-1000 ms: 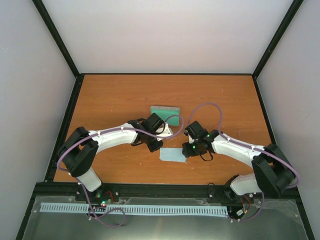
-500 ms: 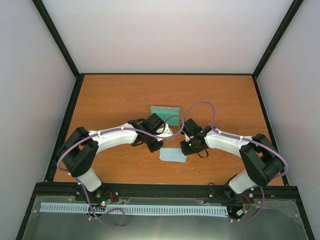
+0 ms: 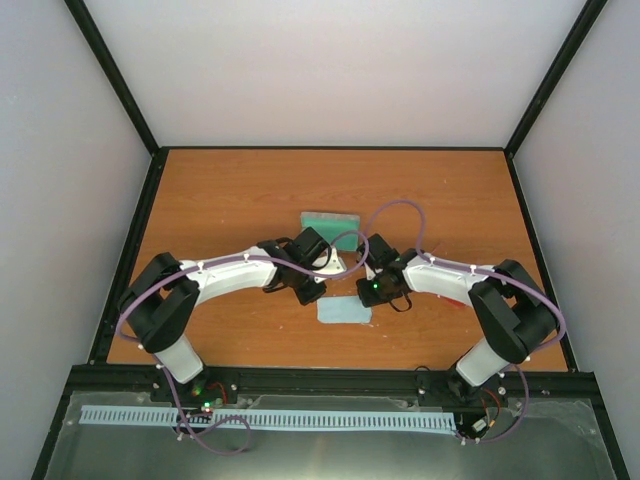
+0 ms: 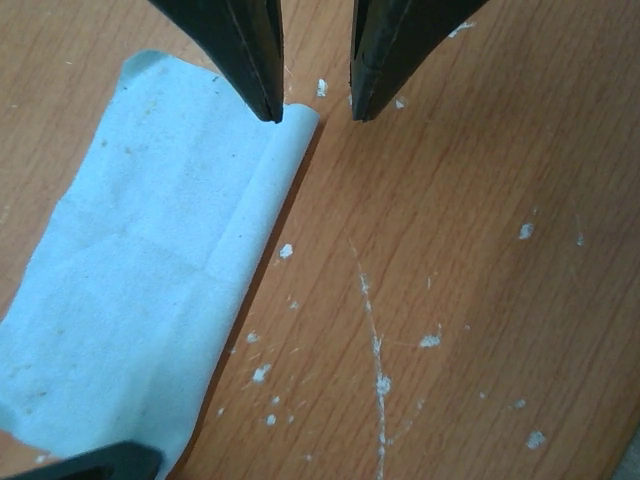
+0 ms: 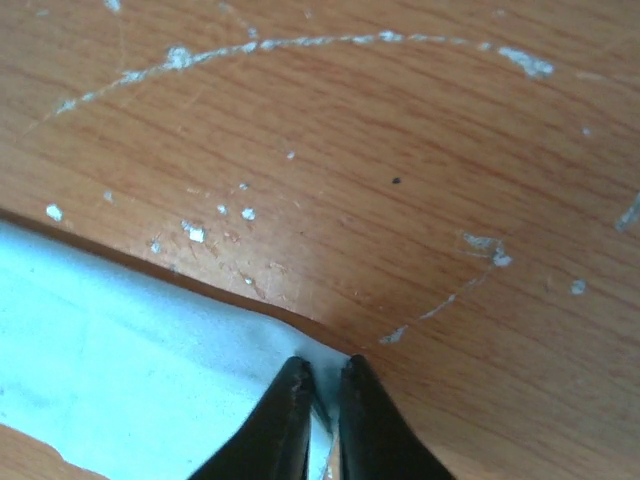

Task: Organize the sunglasses
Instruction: Pick up the glasses cleaning cloth from the center of the board.

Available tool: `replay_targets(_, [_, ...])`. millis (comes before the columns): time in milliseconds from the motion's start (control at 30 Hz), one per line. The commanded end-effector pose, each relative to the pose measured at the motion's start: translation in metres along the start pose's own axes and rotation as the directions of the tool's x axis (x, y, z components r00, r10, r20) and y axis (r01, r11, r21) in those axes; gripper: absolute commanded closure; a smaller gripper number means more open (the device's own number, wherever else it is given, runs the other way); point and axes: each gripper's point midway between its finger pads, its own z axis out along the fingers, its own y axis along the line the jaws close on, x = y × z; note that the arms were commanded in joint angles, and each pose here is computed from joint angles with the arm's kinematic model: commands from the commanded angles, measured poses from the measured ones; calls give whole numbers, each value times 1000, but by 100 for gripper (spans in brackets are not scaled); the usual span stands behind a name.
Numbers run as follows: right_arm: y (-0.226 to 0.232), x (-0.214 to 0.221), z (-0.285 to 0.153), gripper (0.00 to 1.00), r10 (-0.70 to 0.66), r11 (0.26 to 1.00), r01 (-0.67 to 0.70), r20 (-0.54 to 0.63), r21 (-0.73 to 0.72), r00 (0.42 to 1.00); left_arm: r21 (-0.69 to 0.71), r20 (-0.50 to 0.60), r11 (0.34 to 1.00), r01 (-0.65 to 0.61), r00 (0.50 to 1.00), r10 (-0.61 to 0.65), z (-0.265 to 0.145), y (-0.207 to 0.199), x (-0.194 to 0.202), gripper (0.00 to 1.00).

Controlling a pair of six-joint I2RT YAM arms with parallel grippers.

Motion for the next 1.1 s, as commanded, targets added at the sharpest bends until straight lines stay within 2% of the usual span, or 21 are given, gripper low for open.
replay_targets(0, [1,4,4,94,-6,1000,6,-22,-2,1000,-7,-44,1000,8,999,-8,12,3,6,76])
replay_targets(100, [0,6,3,97,-9,1000,9,-24,4,1000,19,-52,1000,3,999,-2,14,-1,8,71])
replay_targets(333, [-1,6,4,97,-12,1000,12,-29,10,999,57,-56,998,0,998,3,17,-8,11,67])
replay_targets(833, [3,2,4,97,-16,1000,16,-25,-5,1000,29,-93,999,-37,995,39,38,-5,19,72])
replay_targets(1067, [4,2,5,97,-19,1000,19,-30,-10,999,65,-111,997,-38,993,45,42,-14,26,83])
